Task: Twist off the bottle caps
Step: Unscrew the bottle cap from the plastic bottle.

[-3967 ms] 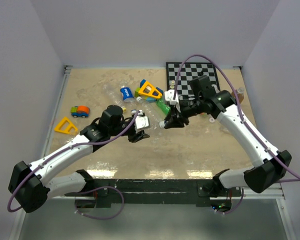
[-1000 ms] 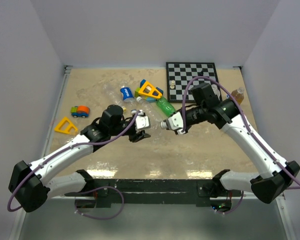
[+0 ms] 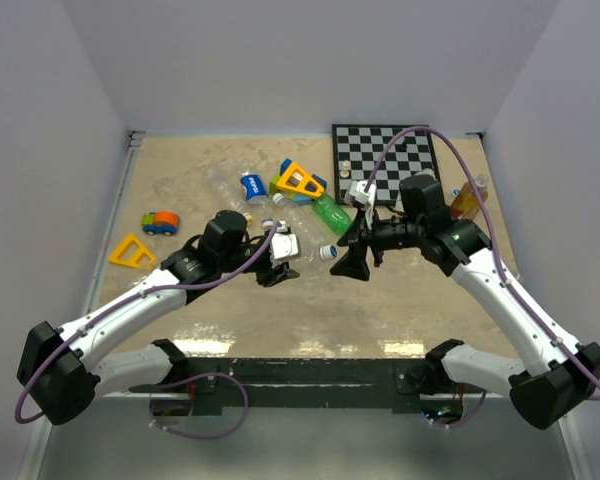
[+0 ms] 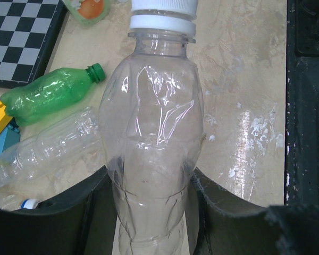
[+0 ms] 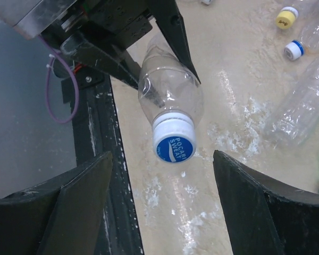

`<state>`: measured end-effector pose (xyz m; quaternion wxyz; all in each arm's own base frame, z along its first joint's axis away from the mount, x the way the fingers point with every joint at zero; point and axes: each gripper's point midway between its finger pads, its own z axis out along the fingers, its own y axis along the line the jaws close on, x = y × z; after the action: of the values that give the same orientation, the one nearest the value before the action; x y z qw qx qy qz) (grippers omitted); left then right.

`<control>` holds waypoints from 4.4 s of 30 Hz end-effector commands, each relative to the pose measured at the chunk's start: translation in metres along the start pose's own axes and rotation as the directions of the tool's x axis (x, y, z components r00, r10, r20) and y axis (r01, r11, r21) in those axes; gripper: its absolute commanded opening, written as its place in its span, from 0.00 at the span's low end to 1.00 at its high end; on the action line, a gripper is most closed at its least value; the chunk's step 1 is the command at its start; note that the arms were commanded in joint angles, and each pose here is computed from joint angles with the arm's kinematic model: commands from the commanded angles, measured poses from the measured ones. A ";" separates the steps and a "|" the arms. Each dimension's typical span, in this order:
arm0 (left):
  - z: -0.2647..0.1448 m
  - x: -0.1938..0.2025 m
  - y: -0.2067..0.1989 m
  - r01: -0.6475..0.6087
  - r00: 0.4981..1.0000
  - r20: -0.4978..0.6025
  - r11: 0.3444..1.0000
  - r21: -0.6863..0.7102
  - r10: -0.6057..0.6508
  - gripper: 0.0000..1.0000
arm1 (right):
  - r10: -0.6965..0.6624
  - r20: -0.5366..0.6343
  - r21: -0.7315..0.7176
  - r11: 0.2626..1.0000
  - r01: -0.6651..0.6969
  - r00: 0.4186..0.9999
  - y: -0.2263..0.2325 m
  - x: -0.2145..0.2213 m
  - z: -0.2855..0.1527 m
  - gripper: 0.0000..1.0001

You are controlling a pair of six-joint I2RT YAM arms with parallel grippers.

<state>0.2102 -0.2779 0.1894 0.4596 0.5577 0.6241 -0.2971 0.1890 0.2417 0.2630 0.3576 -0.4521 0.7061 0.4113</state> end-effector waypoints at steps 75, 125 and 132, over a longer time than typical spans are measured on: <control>-0.001 -0.011 -0.005 -0.022 0.999 0.042 0.999 0.034 0.020 0.00 | 0.017 0.085 0.009 1.000 -0.018 0.996 -0.002 -0.024 -0.002 0.97; -0.001 -0.011 -0.009 -0.028 0.998 0.049 0.998 0.052 0.026 0.00 | -0.858 0.089 -0.198 0.483 0.853 0.506 -0.001 -0.028 -0.008 0.51; -0.002 -0.013 -0.008 -0.029 0.998 0.053 0.998 0.047 0.027 0.00 | -0.737 0.074 -0.181 0.653 0.736 0.672 0.016 -0.035 -0.020 0.77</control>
<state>0.2048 -0.2815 0.1938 0.4599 0.5629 0.6114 -0.3128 0.2000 0.2413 0.2790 0.4306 -0.7742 0.3852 0.2586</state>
